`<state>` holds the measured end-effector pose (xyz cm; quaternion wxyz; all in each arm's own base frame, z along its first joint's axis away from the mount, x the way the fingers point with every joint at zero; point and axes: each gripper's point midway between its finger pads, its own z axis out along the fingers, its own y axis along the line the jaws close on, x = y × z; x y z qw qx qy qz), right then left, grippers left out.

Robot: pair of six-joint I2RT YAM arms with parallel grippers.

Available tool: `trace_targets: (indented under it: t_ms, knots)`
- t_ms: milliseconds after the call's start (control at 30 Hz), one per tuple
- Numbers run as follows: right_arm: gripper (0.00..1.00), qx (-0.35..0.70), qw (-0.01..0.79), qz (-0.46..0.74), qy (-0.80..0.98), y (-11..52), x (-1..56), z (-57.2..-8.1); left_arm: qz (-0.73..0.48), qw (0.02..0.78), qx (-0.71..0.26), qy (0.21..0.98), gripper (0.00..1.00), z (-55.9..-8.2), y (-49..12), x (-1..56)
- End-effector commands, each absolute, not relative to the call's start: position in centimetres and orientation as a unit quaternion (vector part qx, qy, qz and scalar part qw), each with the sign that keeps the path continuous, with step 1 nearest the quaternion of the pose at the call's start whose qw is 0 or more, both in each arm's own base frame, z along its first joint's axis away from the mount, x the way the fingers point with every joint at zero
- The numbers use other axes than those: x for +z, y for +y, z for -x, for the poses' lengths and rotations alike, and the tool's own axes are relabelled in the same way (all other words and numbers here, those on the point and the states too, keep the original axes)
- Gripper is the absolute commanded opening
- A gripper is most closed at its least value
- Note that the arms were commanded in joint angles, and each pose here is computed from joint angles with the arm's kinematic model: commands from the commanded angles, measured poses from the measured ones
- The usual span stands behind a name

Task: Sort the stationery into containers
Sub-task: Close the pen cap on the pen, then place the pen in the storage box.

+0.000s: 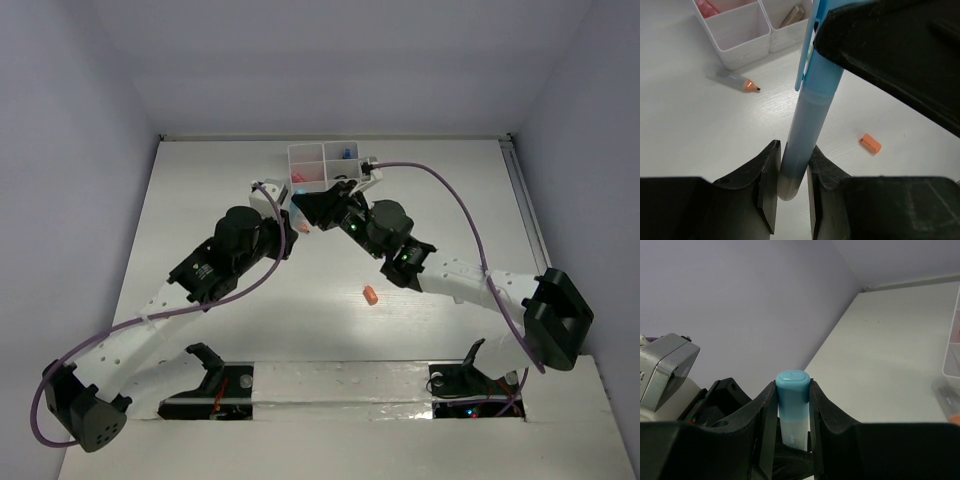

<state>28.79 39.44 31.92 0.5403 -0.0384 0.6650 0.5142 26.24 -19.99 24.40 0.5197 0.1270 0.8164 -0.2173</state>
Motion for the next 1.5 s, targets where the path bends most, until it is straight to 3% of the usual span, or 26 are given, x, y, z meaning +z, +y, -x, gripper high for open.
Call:
trace_targets:
  t_ms: [0,367,667,867,967,1033,1067,1100,1267,1467]
  knots:
    - [0.00,0.484,0.277,0.180,0.811,41.7,15.6,-16.2,0.008,0.756,-0.317,0.572,0.00,-28.6,-17.5,47.4]
    - [0.00,0.466,0.315,0.149,0.813,40.1,16.7,-19.8,-0.031,0.722,-0.351,0.595,0.01,-26.9,-19.0,44.9]
    - [0.00,0.502,0.423,0.049,0.753,36.4,26.0,-31.2,-0.052,0.676,-0.366,0.637,0.32,-24.9,-19.2,39.8]
    - [0.00,0.501,0.438,0.017,0.746,35.6,26.0,-36.2,-0.042,0.677,-0.338,0.652,0.58,-23.1,-16.6,38.3]
    - [0.00,0.467,0.481,0.025,0.742,35.6,26.5,-38.6,-0.035,0.673,-0.316,0.668,0.67,-22.5,-15.3,36.5]
    - [0.00,0.438,0.505,0.036,0.742,35.7,25.9,-40.3,-0.037,0.665,-0.299,0.683,0.77,-22.2,-14.7,34.8]
    - [0.00,0.420,0.526,0.029,0.739,35.3,26.0,-41.3,-0.038,0.661,-0.290,0.691,0.97,-22.2,-14.5,34.0]
    - [0.00,0.405,0.541,0.032,0.736,35.3,25.5,-42.2,-0.039,0.659,-0.285,0.694,0.99,-22.1,-14.3,33.6]
    - [0.00,0.334,0.613,0.029,0.716,34.9,26.2,-46.9,-0.038,0.641,-0.256,0.723,0.99,-22.2,-13.7,30.5]
    - [0.00,0.276,0.639,0.037,0.717,35.3,24.8,-50.4,-0.030,0.642,-0.241,0.727,0.99,-22.4,-13.1,30.3]
